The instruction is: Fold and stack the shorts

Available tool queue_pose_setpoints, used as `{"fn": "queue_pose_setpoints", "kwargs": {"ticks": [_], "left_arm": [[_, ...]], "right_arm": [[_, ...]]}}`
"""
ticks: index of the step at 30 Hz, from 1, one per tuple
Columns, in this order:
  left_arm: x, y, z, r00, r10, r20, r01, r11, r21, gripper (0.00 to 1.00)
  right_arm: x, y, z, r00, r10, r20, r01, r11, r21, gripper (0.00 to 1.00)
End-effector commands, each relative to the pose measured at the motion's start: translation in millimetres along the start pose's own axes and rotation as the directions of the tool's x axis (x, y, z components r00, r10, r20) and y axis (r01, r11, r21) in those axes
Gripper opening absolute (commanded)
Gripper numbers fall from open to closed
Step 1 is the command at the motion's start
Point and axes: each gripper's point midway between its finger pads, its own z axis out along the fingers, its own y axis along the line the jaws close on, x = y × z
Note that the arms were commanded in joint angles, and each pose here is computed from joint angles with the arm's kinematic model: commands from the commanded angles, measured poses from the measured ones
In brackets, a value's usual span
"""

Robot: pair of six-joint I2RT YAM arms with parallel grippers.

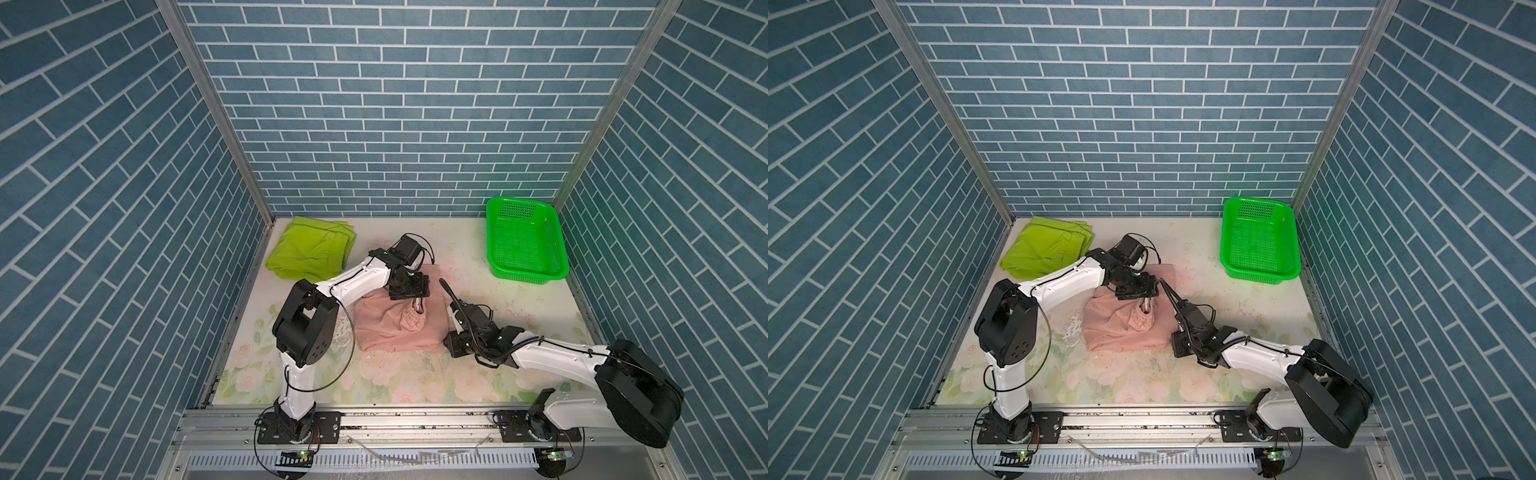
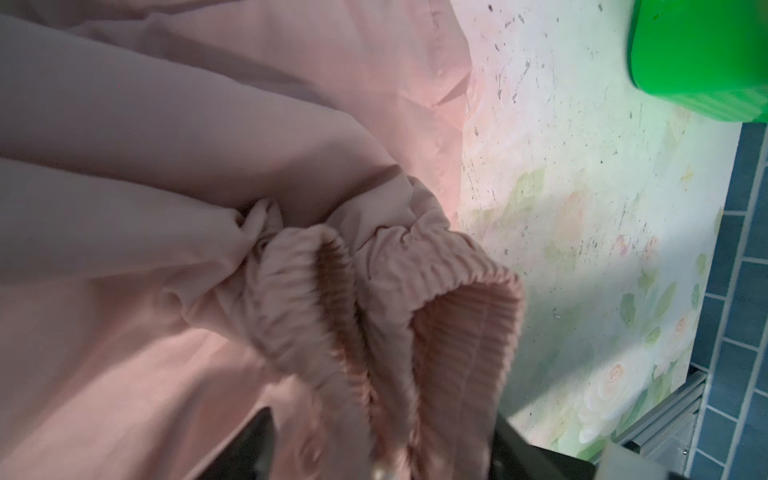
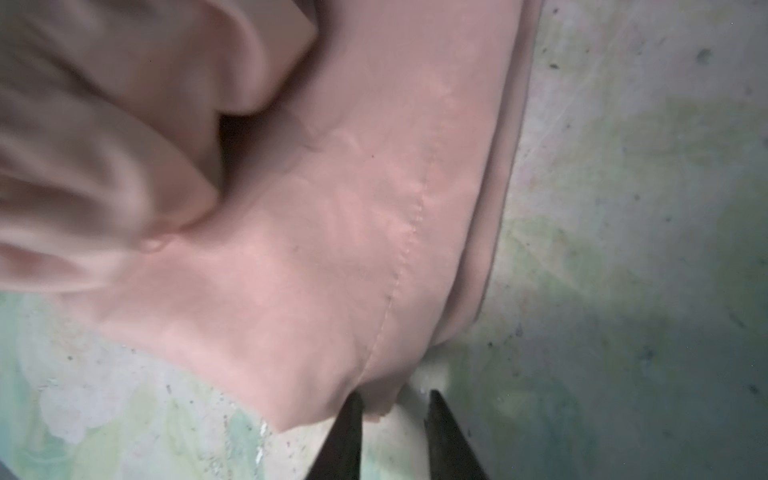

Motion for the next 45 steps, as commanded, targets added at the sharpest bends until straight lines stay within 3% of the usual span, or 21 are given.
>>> {"fn": "queue_pose_setpoints", "kwargs": {"ticks": [1, 8, 15, 20, 23, 25, 28, 33, 37, 42, 45], "left_arm": [[-14, -20, -26, 0.997, 0.049, 0.054, -0.050, 0.999, 0.017, 1.00], [-33, -22, -118, 0.964, 0.167, 0.208, -0.151, 0.984, -0.089, 1.00], [-34, 51, -163, 0.938, 0.080, 0.338, -0.038, 0.991, -0.129, 1.00], [-14, 78, -159, 0.927, 0.095, 0.363, -0.038, 0.986, -0.160, 1.00], [0, 103, -154, 0.927, 0.061, 0.369, 0.013, 0.981, -0.194, 1.00], [5, 120, -154, 0.928, 0.018, 0.373, 0.057, 0.981, -0.188, 1.00], [5, 149, -159, 0.918, -0.054, 0.394, 0.134, 0.974, -0.180, 1.00], [-1, 166, -172, 0.896, -0.075, 0.438, 0.180, 0.963, -0.202, 1.00], [-5, 157, -159, 0.895, -0.076, 0.440, 0.145, 0.982, -0.124, 1.00], [-8, 161, -143, 0.919, -0.059, 0.390, 0.126, 0.981, -0.150, 1.00], [-22, 163, -149, 0.918, -0.027, 0.397, 0.112, 0.975, -0.191, 1.00]], "right_arm": [[-6, -5, -21, 1.000, 0.016, 0.021, -0.017, 0.999, 0.046, 0.38], [-26, -7, -96, 0.994, -0.024, 0.108, 0.013, 0.995, 0.096, 0.45], [-75, 49, -100, 0.971, -0.171, 0.165, 0.183, 0.981, -0.062, 0.47], [-104, 72, -72, 0.970, -0.211, 0.121, 0.220, 0.973, -0.067, 0.49], [-107, 76, -50, 0.973, -0.219, 0.069, 0.224, 0.973, -0.064, 0.35], [-104, 77, -32, 0.973, -0.228, 0.030, 0.229, 0.971, -0.066, 0.19], [-95, 80, -7, 0.971, -0.235, -0.046, 0.230, 0.969, -0.090, 0.08], [-70, 44, 23, 0.973, -0.172, -0.152, 0.178, 0.984, 0.029, 0.04], [-31, 12, 35, 0.975, -0.071, -0.212, 0.090, 0.993, 0.082, 0.02], [7, -9, 39, 0.964, 0.012, -0.265, 0.022, 0.992, 0.124, 0.01], [5, -17, 28, 0.970, 0.030, -0.240, 0.008, 0.988, 0.154, 0.00]]}}
